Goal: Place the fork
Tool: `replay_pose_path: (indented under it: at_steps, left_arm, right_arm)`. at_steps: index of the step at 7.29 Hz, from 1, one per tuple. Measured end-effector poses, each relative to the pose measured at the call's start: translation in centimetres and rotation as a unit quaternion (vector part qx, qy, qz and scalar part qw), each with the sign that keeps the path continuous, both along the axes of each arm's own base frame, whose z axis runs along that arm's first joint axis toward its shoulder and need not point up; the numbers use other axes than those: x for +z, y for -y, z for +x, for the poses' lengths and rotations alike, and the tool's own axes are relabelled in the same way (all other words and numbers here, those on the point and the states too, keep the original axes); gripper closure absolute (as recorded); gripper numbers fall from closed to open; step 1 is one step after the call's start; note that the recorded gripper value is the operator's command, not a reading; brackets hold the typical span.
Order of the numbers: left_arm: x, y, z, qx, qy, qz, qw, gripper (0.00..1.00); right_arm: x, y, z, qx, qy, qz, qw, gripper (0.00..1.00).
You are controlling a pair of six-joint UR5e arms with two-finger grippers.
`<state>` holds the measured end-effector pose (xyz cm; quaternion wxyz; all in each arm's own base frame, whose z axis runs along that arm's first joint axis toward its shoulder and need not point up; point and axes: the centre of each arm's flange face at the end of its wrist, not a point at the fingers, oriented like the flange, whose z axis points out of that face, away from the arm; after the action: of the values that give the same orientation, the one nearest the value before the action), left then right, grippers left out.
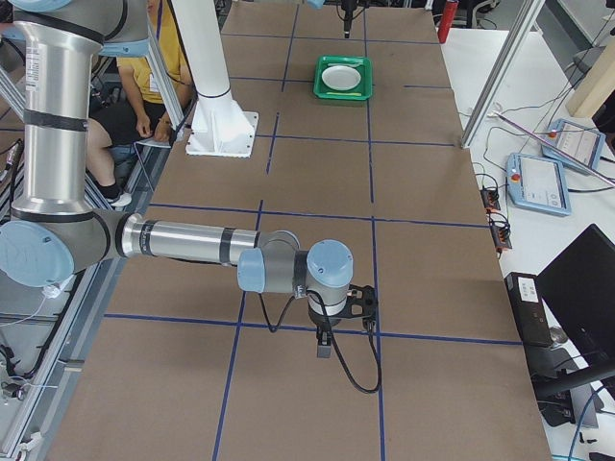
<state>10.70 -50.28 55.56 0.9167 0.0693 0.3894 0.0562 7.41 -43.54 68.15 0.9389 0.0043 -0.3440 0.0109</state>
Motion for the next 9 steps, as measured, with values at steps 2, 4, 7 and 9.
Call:
replay_pose_path:
  at_steps: [2,4,7,9]
  left_arm:
    - [2.9,-0.4,-12.1,0.009,0.042,0.025,0.9988,0.00]
    - [6.8,-3.7,-17.5,-0.009,0.048,-0.002,0.9988,0.00]
    - [8.4,-5.7,-18.2,-0.012,0.048,-0.016,0.9987,0.00]
    - [7.8,-5.5,-18.2,-0.013,0.048,-0.010,0.9987,0.00]
  right_arm:
    - [0.0,0.0,0.0,0.000,0.000,0.000,1.0000,0.00]
    - [0.0,0.0,0.0,0.000,0.000,0.000,1.0000,0.00]
    - [0.0,0.0,0.0,0.000,0.000,0.000,1.0000,0.00]
    - [0.0,0.0,0.0,0.000,0.000,0.000,1.0000,0.00]
